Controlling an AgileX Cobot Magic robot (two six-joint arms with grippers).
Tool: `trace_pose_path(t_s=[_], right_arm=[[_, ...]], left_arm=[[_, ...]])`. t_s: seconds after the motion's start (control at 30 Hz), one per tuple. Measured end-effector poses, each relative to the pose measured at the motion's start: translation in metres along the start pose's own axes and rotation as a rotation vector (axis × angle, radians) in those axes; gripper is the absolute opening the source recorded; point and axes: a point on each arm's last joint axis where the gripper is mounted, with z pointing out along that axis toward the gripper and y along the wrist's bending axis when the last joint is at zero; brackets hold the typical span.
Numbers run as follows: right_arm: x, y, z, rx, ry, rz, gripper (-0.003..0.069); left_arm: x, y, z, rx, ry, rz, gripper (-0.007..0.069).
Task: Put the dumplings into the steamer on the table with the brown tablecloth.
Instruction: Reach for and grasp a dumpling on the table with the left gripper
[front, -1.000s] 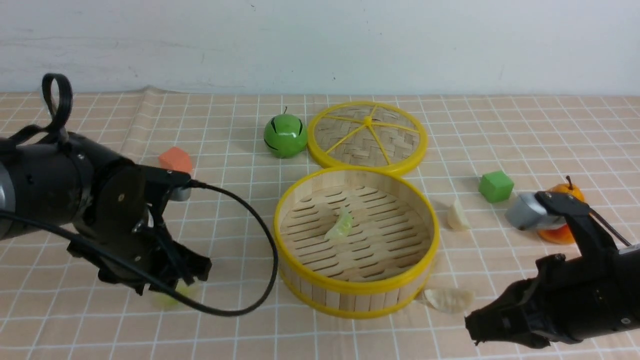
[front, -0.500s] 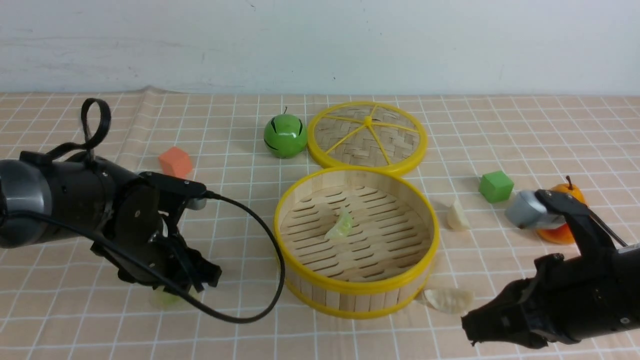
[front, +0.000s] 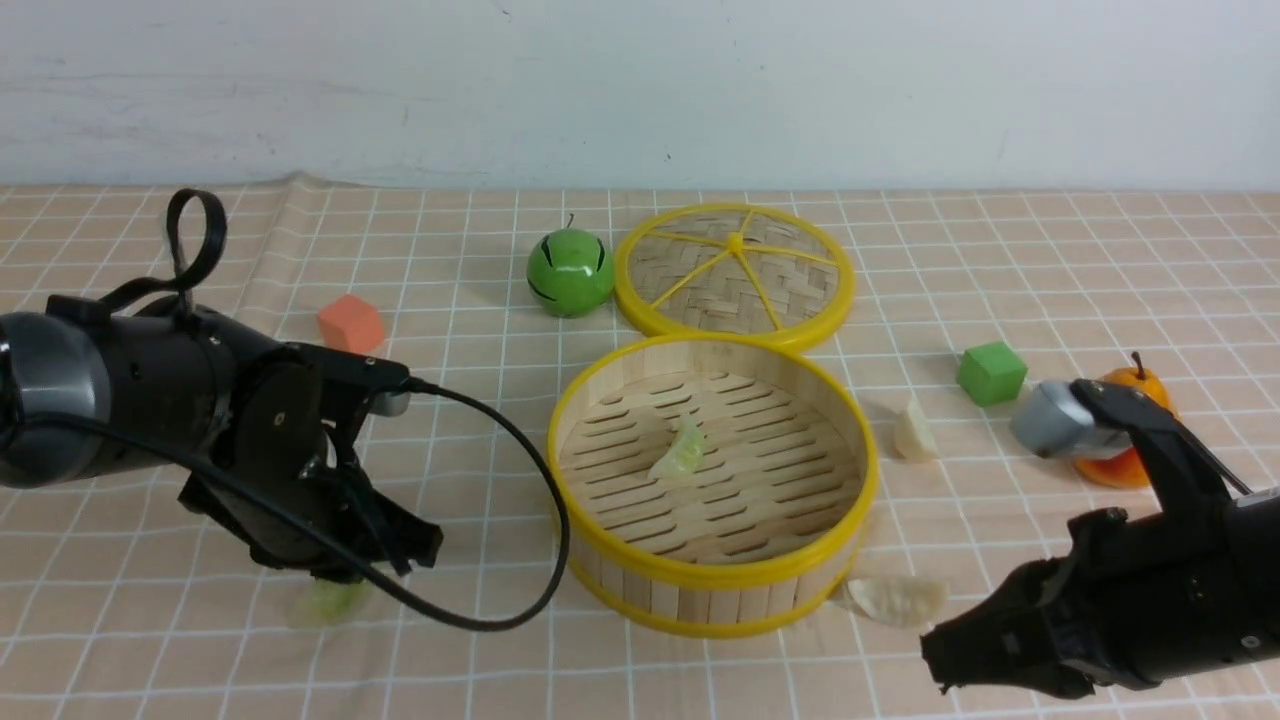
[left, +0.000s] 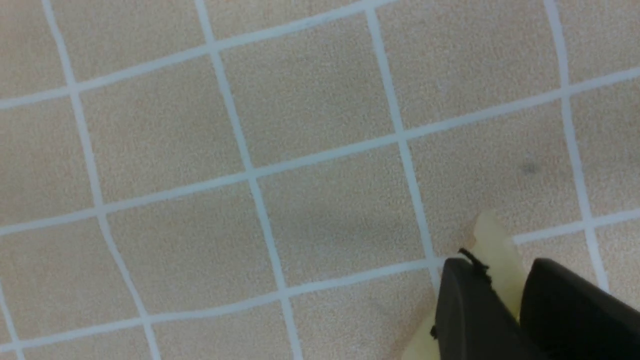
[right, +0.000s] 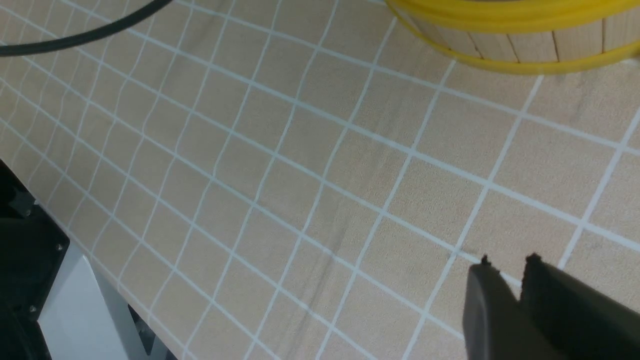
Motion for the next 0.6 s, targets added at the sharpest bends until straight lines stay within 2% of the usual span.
trace_pose_path(t_s=[0.13,0.3,0.4,0.5,0.6], right_arm=[[0.0,0.0,0.0,-0.001,0.001,0.0,0.0108],[0.0,0.0,0.0,-0.001,0.001,0.0,0.0115],[0.0,0.0,0.0,-0.001,0.001,0.0,0.0116],[0.0,0.0,0.0,-0.001,0.001,0.0,0.0116],[0.0,0.0,0.0,0.0,0.0,0.0,0.0116]], left_arm=[[0.0,0.0,0.0,0.0,0.0,-0.025,0.0154],[0.009,0.001,0.006,-0.019,0.086,-0.039,0.0371],[0.012,0.002,0.006,-0.028,0.115,-0.037,0.0436],[0.012,0.002,0.006,-0.031,0.117,-0.033,0.0442],[0.011,0.002,0.006,-0.026,0.106,-0.035,0.0371]])
